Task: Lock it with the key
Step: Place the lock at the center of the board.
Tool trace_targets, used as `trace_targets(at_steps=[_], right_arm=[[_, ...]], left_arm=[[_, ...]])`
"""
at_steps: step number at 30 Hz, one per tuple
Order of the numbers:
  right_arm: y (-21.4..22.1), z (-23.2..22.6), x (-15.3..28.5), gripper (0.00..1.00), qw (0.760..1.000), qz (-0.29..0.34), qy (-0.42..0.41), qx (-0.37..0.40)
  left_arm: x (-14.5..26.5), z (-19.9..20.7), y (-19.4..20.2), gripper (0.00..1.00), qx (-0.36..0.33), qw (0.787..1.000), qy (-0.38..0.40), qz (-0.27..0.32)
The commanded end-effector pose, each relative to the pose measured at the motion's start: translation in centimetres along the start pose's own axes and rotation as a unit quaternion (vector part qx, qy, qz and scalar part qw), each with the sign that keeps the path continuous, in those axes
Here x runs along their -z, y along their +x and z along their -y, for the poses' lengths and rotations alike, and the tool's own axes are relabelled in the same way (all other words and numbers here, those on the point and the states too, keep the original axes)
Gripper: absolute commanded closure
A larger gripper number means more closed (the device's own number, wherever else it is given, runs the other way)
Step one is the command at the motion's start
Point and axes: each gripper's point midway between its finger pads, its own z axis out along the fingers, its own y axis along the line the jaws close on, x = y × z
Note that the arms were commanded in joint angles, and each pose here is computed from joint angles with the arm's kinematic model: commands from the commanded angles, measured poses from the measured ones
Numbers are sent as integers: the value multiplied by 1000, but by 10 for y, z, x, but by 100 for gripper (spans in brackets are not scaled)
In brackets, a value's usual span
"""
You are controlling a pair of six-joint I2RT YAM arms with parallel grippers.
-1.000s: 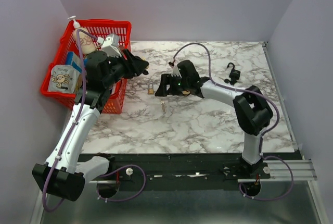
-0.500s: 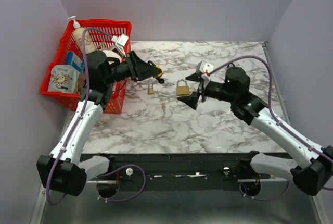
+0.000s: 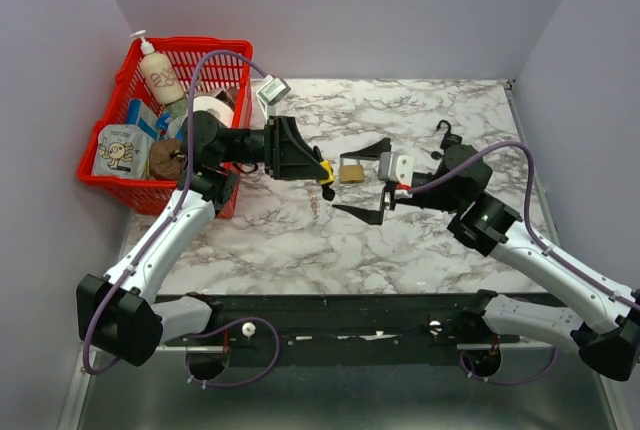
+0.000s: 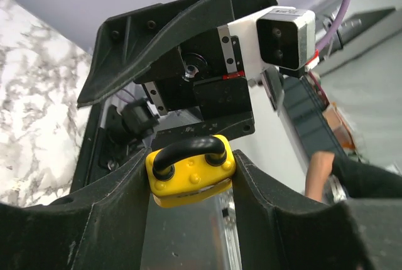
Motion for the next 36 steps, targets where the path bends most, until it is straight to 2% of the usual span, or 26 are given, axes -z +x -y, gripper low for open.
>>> trace_targets(at_steps=[1,7,10,11,14,17,20,25,30,31,36], right_arm=[[-43,-1,-4,0,996,62,6,61],[-66,2,-1,0,994,85,22,59],[-76,4,0,9,993,97,27,59],[-76,4,0,16,993,97,27,59],[-75,1,1,27,993,98,21,62],[-75,-3,1,35,994,97,10,54],[-73,-2,-1,39,995,92,10,38],[-73,0,-3,41,995,91,15,24],[-75,-4,-3,50,995,96,4,25],[-76,-4,-3,52,995,97,4,27],[-73,-7,-2,76,995,96,0,28]], left_arm=[[-7,21,20,100,-24,997,45,-51],[-12,17,27,100,-9,997,50,-62],[-14,16,29,100,-6,996,52,-66],[-15,15,30,100,-4,996,52,-67],[-16,14,33,100,1,996,53,-70],[-16,12,33,100,4,996,51,-69],[-17,12,34,100,2,996,53,-69],[-19,12,43,100,1,995,55,-83],[-18,10,47,100,6,995,53,-85],[-18,9,47,100,8,995,52,-85],[-18,10,48,100,4,995,52,-84]])
